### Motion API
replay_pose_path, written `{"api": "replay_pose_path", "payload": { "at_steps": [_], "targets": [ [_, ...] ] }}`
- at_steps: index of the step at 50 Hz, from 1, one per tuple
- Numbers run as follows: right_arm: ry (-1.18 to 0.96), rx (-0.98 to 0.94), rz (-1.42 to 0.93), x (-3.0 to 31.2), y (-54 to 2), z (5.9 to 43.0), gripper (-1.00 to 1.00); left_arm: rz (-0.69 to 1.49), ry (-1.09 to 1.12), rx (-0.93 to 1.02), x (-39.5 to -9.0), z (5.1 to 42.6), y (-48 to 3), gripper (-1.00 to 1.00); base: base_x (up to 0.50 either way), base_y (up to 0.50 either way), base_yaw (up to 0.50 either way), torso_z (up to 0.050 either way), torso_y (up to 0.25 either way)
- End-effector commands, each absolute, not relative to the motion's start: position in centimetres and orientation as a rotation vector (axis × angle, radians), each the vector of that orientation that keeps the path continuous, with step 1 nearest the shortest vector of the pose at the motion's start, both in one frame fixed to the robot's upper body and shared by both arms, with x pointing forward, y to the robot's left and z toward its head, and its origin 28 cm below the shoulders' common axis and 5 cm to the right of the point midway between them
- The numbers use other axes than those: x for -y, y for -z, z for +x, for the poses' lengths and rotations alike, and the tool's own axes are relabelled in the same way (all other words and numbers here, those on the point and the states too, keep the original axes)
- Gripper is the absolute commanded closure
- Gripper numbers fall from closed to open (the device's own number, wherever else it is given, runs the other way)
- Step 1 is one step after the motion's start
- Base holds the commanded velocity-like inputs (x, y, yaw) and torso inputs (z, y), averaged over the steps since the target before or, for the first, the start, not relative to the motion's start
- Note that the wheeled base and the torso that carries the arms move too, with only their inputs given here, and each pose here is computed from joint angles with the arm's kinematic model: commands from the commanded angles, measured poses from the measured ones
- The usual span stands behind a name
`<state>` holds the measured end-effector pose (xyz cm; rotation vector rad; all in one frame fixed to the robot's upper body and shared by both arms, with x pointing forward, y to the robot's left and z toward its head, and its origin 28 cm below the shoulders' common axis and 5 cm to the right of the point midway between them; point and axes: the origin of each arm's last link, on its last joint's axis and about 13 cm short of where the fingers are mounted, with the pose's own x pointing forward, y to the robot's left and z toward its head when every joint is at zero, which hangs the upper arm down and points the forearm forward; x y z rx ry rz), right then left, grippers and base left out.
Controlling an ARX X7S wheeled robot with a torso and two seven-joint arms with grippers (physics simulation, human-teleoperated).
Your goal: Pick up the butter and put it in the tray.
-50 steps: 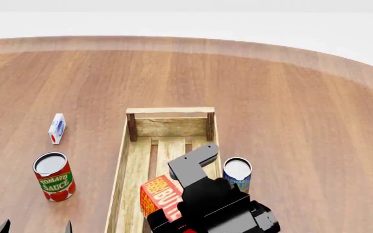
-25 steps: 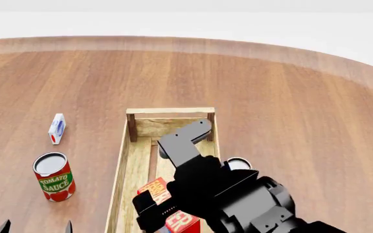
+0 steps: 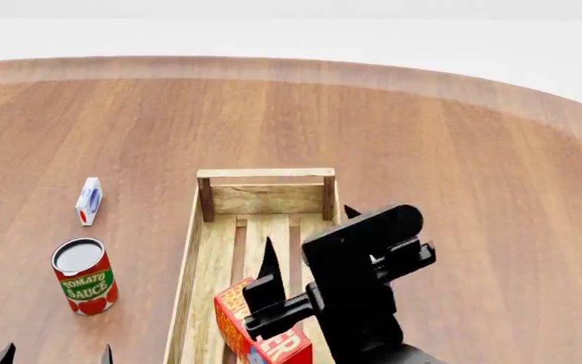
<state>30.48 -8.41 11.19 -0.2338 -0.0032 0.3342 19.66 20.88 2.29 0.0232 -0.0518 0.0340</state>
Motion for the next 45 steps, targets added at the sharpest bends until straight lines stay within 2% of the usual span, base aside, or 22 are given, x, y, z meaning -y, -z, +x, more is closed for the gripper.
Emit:
{"api": "replay_pose_path", "payload": {
  "at_steps": [1,9,27,41,45],
  "targets": [
    [-0.150,0.285,-0.201,9.0,-7.8,24.6,-1.00,0.024,-0.030,0.060,-20.8,19.5,-2.4,-1.00,0.00,0.00,0.00,0.000,0.000],
    [-0.128,0.310,-0.207,9.1,-6.1,22.5,-1.00,0.031,-0.014,0.078,-20.8,19.5,-2.3,-1.00,0.00,0.00,0.00,0.000,0.000],
    [-0.158,0.272,-0.174,9.6,-3.9,20.7,-1.00,0.036,0.006,0.109,-20.7,19.1,-2.1,-1.00,0.00,0.00,0.00,0.000,0.000],
    [-0.165,0.304,-0.218,9.0,-3.9,19.3,-1.00,0.042,0.000,0.126,-20.8,18.9,-2.2,-1.00,0.00,0.00,0.00,0.000,0.000],
    [-0.184,0.352,-0.209,8.8,-4.6,17.8,-1.00,0.033,0.025,0.189,-20.7,18.0,-2.9,-1.00,0.00,0.00,0.00,0.000,0.000]
  ]
}}
